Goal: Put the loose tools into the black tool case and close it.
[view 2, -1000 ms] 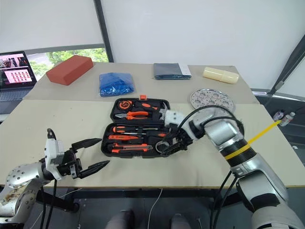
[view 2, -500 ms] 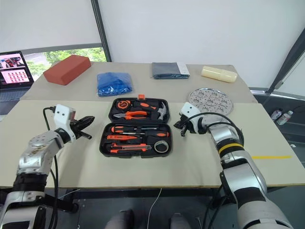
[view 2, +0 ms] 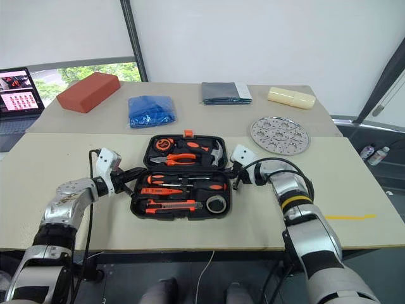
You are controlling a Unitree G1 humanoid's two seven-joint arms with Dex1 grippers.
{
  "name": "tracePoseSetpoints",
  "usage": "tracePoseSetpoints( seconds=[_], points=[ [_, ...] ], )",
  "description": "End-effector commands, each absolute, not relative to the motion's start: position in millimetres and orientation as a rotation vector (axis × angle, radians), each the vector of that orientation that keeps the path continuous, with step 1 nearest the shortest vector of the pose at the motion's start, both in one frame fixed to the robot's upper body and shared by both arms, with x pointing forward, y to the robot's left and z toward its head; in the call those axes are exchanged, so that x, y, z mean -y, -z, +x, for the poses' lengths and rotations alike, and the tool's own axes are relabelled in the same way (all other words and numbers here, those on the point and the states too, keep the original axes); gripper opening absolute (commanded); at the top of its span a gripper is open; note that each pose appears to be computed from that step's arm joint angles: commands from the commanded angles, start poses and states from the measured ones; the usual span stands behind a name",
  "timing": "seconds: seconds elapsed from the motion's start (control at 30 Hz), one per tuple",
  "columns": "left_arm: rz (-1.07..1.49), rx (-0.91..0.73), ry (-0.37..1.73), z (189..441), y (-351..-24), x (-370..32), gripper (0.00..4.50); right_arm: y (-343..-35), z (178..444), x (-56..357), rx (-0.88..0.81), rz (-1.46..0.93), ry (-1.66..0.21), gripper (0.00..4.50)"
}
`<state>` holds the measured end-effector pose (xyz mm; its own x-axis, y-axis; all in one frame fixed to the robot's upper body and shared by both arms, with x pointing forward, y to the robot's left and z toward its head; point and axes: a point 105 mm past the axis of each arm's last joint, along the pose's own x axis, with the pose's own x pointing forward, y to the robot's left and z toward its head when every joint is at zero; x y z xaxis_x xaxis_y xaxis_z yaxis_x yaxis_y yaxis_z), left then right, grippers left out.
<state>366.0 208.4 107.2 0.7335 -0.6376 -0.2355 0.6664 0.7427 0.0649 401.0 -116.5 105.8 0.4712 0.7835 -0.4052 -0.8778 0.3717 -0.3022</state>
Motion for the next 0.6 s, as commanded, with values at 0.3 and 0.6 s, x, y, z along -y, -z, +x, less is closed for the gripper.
tracePoseSetpoints(
  seconds=[0.3,0.6],
  points=[
    [0.046,-0.042,0.682,335.6,-161.0,-226.9,1.69,-162.8,371.1,140.0,-0.158,-0.361,-1.028,1.08],
    [-0.095,-0.418,0.478,371.5,-157.4,-227.0,4.37,-171.9,394.2,129.4,-0.584,-0.213,-0.822,4.14]
  ],
)
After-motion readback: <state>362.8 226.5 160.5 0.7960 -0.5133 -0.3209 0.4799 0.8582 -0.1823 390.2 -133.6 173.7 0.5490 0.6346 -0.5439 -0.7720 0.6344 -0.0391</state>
